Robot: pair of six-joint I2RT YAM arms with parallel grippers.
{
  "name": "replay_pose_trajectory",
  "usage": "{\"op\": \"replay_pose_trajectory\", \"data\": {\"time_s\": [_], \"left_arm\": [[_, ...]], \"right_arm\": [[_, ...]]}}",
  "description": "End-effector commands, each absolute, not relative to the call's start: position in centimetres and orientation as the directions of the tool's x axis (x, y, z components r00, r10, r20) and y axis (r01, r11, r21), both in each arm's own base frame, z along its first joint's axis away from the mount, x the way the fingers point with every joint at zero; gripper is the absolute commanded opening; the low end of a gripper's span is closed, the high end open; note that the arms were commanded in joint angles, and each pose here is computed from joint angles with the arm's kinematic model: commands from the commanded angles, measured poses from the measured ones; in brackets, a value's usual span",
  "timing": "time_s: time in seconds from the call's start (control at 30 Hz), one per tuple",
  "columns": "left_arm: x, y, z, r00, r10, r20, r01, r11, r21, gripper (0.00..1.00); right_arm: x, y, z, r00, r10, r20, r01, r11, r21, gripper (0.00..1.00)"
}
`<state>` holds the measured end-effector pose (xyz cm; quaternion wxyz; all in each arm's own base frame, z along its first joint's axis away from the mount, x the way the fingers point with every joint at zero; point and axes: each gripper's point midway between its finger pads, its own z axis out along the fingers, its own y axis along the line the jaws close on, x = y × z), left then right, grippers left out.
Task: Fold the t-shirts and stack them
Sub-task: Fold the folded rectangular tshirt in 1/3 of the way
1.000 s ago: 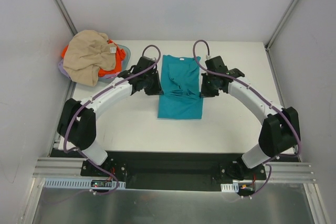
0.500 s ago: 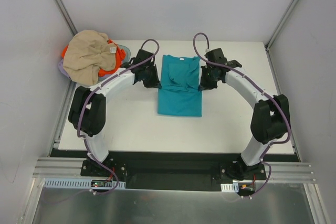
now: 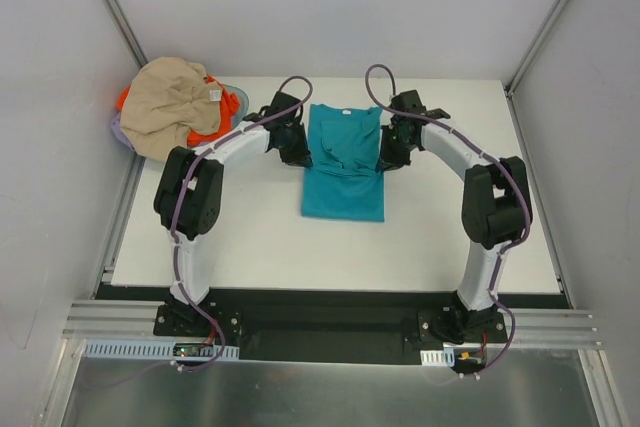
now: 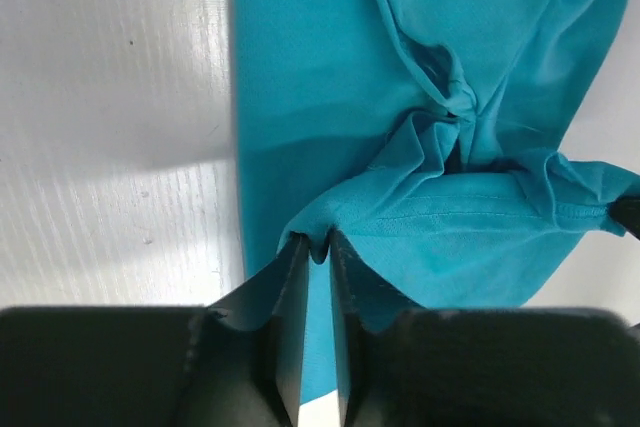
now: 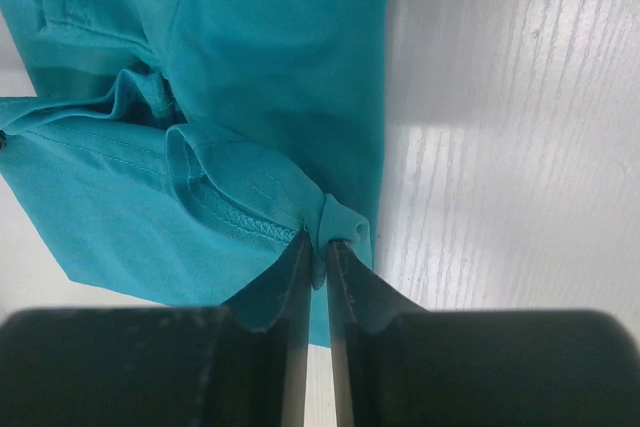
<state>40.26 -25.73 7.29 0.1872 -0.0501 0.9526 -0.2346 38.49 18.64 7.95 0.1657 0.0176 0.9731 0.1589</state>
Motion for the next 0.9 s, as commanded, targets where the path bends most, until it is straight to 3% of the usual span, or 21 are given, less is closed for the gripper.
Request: {"op": "replay_pose_trajectory", "data": {"time_s": [0.0, 0.03, 0.07, 0.1, 0.13, 0.23, 0.27, 0.3, 0.47, 0.63, 0.7, 0.87], "left_arm": [[41.9, -25.8, 8.3, -0.920, -0.164, -0.355, 0.027, 0.878, -0.478, 0.28], [41.9, -25.9, 8.6, -0.921, -0.157, -0.357, 0.037, 0.875, -0.483, 0.36], [42.1, -26.1, 9.3, -0.918, -0.156, -0.365, 0.047, 0.870, -0.491, 0.44], [42.0, -26.1, 9.6, -0.917, -0.150, -0.369, 0.056, 0.869, -0.492, 0.61], [41.9, -26.2, 10.2, -0.915, -0.150, -0.374, 0.063, 0.863, -0.501, 0.66], [41.1, -25.8, 12.0, -0.903, -0.159, -0.399, 0.074, 0.858, -0.508, 0.87], [40.3, -25.4, 12.7, -0.900, -0.161, -0.404, 0.076, 0.856, -0.511, 0.95], [39.8, -25.2, 13.1, -0.898, -0.168, -0.406, 0.072, 0.855, -0.514, 0.99], [35.4, -23.9, 13.3, -0.906, -0.179, -0.385, 0.047, 0.858, -0.511, 0.99], [30.2, -22.1, 11.2, -0.927, -0.189, -0.326, -0.001, 0.867, -0.498, 0.99], [29.0, -21.0, 11.7, -0.912, -0.215, -0.348, -0.017, 0.871, -0.491, 0.99], [26.1, -17.4, 10.2, -0.876, -0.290, -0.385, -0.109, 0.897, -0.429, 0.99]], "right_arm": [[40.9, 18.9, 9.1, -0.929, 0.087, -0.360, -0.049, 0.935, 0.352, 0.19], [41.0, 18.8, 9.2, -0.932, 0.085, -0.353, -0.052, 0.931, 0.360, 0.25], [41.4, 19.0, 9.8, -0.928, 0.080, -0.363, -0.063, 0.929, 0.364, 0.42], [41.3, 19.1, 10.1, -0.928, 0.064, -0.366, -0.079, 0.929, 0.362, 0.46], [41.1, 19.1, 10.4, -0.931, 0.062, -0.361, -0.079, 0.928, 0.365, 0.49], [40.2, 19.1, 11.9, -0.921, 0.055, -0.384, -0.102, 0.920, 0.378, 0.90], [39.1, 18.8, 12.4, -0.920, 0.056, -0.388, -0.103, 0.920, 0.378, 0.97], [38.7, 18.9, 12.6, -0.915, 0.056, -0.401, -0.109, 0.920, 0.377, 0.97], [35.0, 19.2, 13.7, -0.897, 0.056, -0.439, -0.131, 0.915, 0.382, 0.97], [32.4, 24.3, 13.8, -0.893, 0.008, -0.451, -0.243, 0.833, 0.496, 0.97], [31.6, 27.0, 13.6, -0.895, -0.043, -0.444, -0.296, 0.802, 0.519, 0.97], [33.4, 32.1, 12.7, -0.888, -0.089, -0.452, -0.349, 0.772, 0.532, 0.97]]}}
